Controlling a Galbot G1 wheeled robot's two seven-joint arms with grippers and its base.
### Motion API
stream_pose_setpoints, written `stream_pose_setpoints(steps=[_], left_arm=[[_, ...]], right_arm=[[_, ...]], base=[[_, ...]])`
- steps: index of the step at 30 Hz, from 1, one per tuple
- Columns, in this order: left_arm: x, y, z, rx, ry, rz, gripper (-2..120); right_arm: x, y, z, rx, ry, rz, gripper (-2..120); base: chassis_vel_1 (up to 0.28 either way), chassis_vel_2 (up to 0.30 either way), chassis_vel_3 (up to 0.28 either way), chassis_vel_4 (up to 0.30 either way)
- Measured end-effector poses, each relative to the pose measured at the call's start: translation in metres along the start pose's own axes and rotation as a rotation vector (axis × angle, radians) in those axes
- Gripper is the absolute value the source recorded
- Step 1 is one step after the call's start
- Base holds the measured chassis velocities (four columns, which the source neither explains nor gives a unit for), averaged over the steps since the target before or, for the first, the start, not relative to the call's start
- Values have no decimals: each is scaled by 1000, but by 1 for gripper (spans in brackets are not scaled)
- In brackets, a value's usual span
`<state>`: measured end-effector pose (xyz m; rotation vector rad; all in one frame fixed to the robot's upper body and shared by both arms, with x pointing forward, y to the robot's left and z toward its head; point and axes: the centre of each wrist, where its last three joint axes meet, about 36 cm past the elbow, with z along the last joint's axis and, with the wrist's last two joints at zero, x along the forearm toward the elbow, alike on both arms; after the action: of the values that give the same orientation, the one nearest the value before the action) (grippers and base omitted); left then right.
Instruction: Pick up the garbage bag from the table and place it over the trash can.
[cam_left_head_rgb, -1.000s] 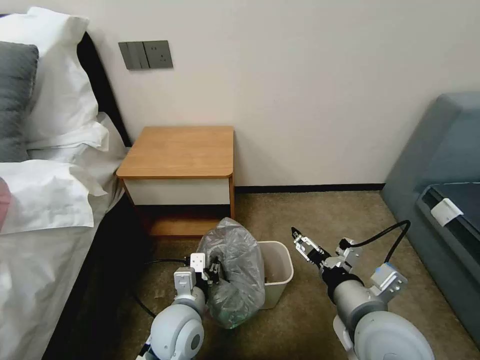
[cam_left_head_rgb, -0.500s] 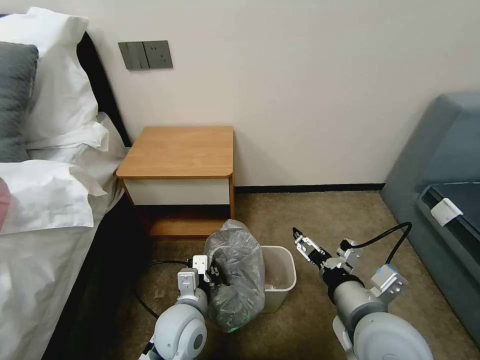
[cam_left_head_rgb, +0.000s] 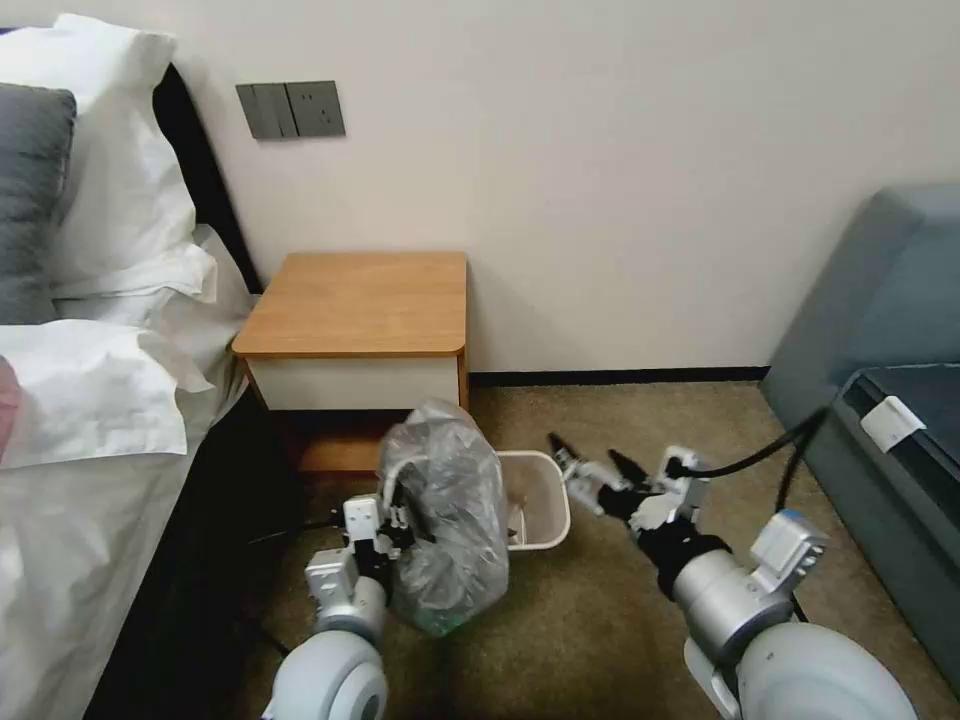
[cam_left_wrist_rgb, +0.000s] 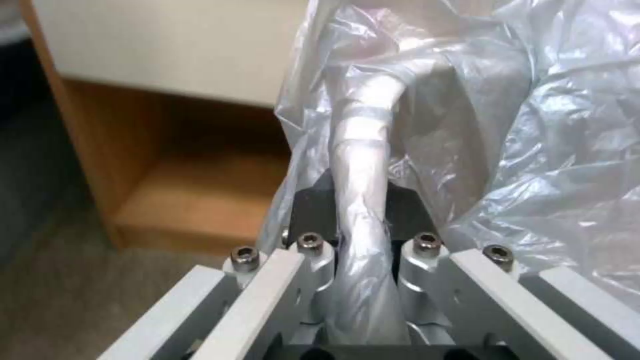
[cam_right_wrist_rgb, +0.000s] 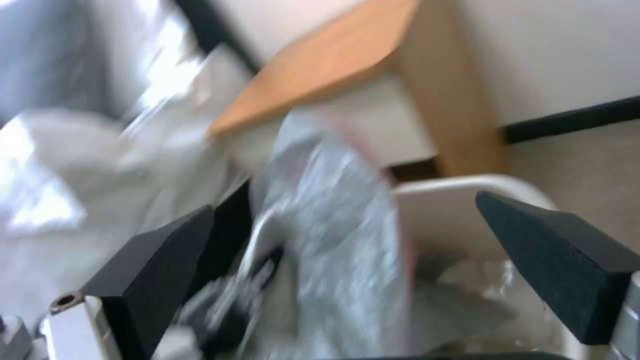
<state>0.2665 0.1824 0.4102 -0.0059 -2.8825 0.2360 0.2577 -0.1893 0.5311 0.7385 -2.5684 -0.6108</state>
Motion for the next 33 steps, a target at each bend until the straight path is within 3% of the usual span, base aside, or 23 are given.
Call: stream_pose_setpoints(steps=[6,18,33], left_arm=[[15,5,0,-39,-81,6,8],[28,5,2,-54,-134,27,8],[31,6,1,-49,-148,20,8]], right_arm=[[-22,-4,21,51,56,-76,100],[-65,-15,42,33,30,-56,99],[-88,-19,53,-30,22,-49,48]], base=[[0,0,0,0],[0,0,0,0],[0,0,0,0]])
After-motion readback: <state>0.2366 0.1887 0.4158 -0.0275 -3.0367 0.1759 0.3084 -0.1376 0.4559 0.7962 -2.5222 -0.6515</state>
